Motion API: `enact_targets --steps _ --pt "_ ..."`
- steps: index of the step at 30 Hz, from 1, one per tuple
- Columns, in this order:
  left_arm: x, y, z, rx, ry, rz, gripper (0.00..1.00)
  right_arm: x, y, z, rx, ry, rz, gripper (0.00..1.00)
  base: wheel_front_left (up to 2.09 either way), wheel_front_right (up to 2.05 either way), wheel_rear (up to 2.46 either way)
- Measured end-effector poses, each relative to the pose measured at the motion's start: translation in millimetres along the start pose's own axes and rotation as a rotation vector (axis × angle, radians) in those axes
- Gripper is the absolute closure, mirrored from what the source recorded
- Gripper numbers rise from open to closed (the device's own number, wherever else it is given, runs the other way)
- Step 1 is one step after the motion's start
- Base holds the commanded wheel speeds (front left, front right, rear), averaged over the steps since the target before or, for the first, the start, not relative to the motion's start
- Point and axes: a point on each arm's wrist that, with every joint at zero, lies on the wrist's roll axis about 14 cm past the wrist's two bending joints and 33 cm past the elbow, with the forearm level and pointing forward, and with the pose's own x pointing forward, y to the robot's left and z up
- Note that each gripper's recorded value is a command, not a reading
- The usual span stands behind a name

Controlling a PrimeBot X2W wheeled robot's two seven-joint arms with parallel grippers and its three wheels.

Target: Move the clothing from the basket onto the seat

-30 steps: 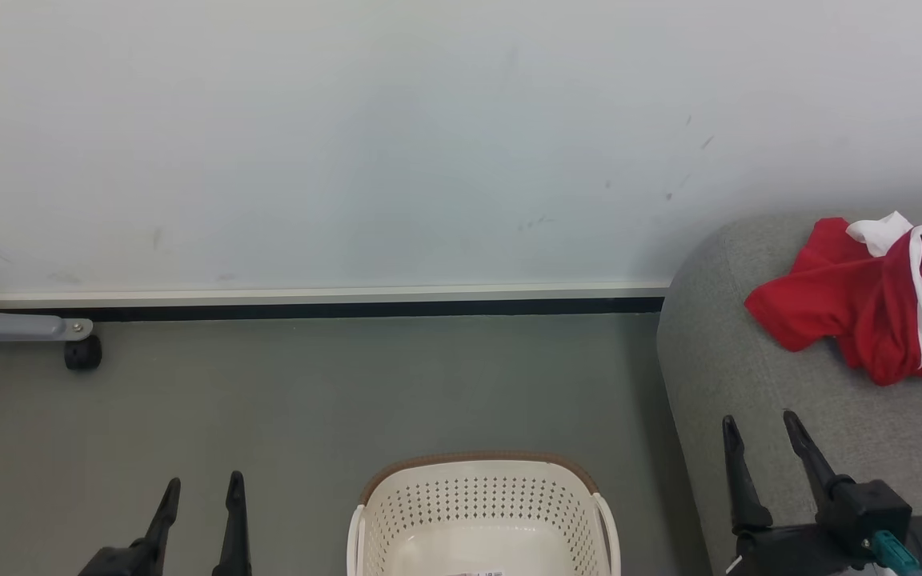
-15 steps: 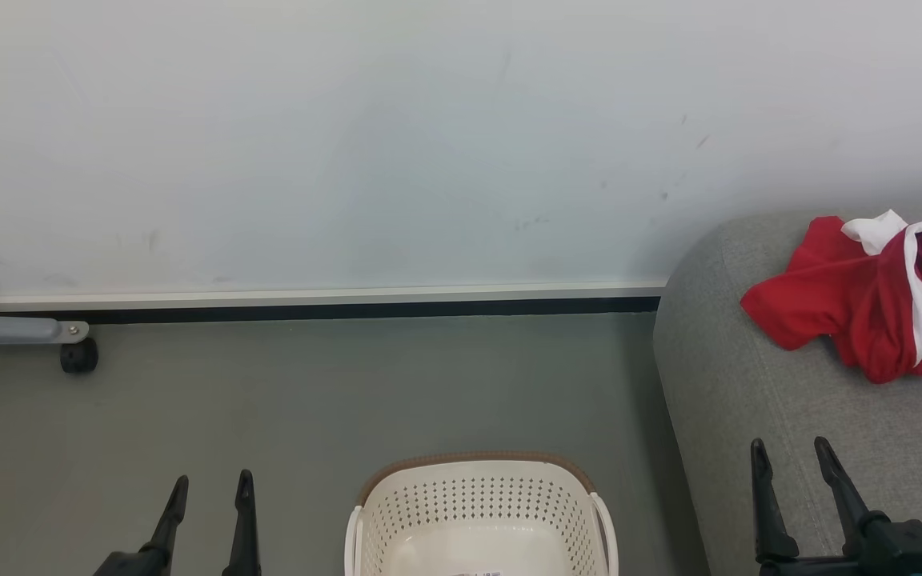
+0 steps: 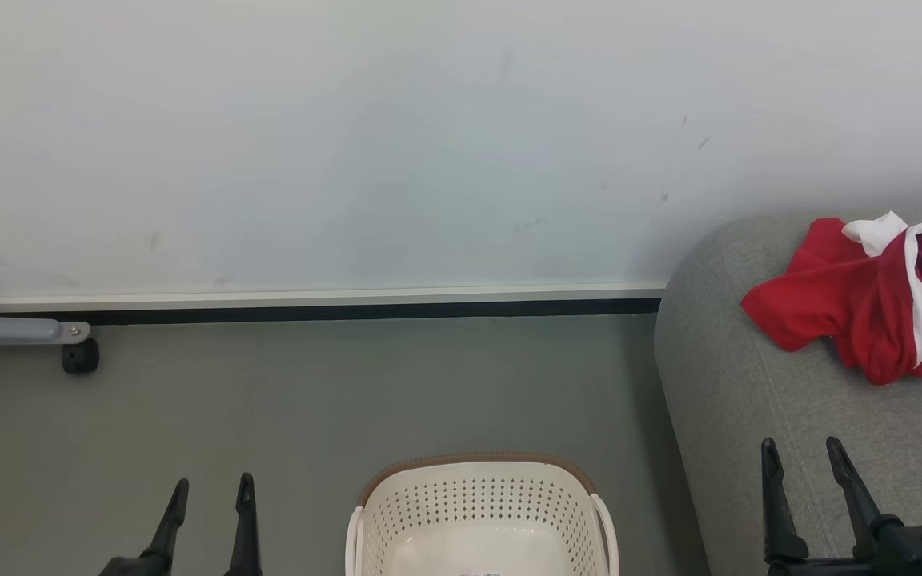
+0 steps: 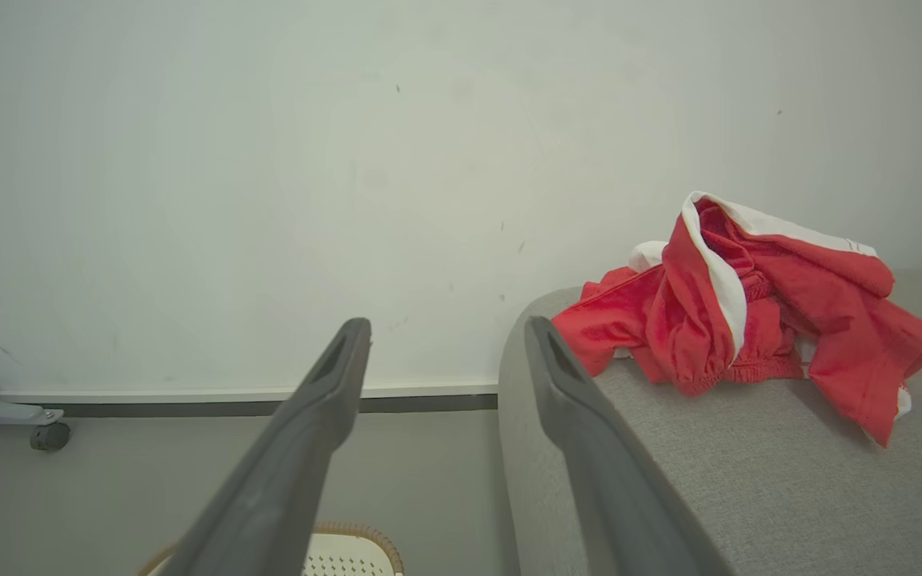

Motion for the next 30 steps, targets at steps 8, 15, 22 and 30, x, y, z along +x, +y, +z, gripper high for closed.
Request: enact_targets --steps 8,15,22,30 --pt "0.3 0.6 0.7 0.000 -0.002 0.002 0.00 0.7 0.4 4.4 0.001 -0.014 -0.003 0.00 0.00 0.00 0.00" --pt "0.9 -0.4 1.2 0.022 -0.006 -0.004 0.00 1.5 -1.7 5.9 0.001 -0.019 -0.010 0.00 0.00 0.00 0.00" --pt "-9.2 1.0 -24.2 0.017 0.073 0.011 1.00 -8.9 -0.3 -20.9 0.011 0.068 -0.019 1.00 0.00 0.00 0.00" --pt "-8.5 5.5 -30.9 -0.060 0.113 0.035 1.00 -10.4 -7.4 -29.5 0.081 0.110 -0.052 1.00 0.00 0.00 0.00"
